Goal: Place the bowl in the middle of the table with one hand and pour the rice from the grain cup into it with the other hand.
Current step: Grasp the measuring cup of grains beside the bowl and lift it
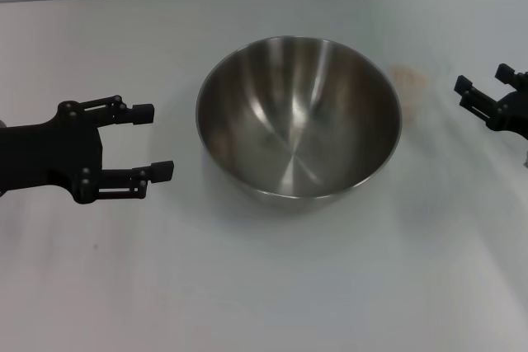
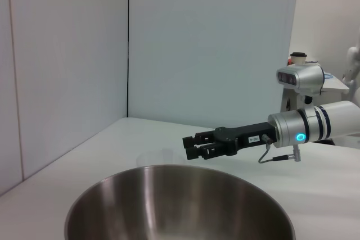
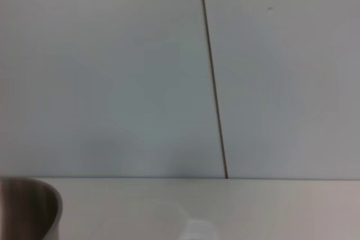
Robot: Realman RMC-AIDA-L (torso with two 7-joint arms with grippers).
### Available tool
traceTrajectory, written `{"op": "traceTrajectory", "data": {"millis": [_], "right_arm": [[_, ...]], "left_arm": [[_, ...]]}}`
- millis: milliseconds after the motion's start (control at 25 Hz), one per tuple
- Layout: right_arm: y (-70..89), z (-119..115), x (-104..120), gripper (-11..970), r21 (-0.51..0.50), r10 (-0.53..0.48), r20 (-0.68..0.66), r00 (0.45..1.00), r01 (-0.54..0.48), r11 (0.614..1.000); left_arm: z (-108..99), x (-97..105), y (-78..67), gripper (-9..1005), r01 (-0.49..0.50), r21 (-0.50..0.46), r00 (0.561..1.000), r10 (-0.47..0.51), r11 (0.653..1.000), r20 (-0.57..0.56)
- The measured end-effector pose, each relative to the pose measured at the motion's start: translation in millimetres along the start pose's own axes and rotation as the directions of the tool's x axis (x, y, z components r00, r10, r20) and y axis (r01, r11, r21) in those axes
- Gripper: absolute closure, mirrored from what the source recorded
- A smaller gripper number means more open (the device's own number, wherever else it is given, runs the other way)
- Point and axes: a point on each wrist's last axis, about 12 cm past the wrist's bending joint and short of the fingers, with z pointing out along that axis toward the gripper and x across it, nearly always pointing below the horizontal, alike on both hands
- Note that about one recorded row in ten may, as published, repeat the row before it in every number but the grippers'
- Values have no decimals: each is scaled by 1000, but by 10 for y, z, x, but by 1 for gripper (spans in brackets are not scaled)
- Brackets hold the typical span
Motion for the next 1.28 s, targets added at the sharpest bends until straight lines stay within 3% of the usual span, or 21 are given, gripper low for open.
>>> {"op": "traceTrajectory", "data": {"millis": [1280], "right_arm": [[59, 258, -41, 186, 10, 10, -48, 999, -9, 1000]], "left_arm": [[-10, -62, 50, 163, -35, 0, 999, 35, 999, -7]]}}
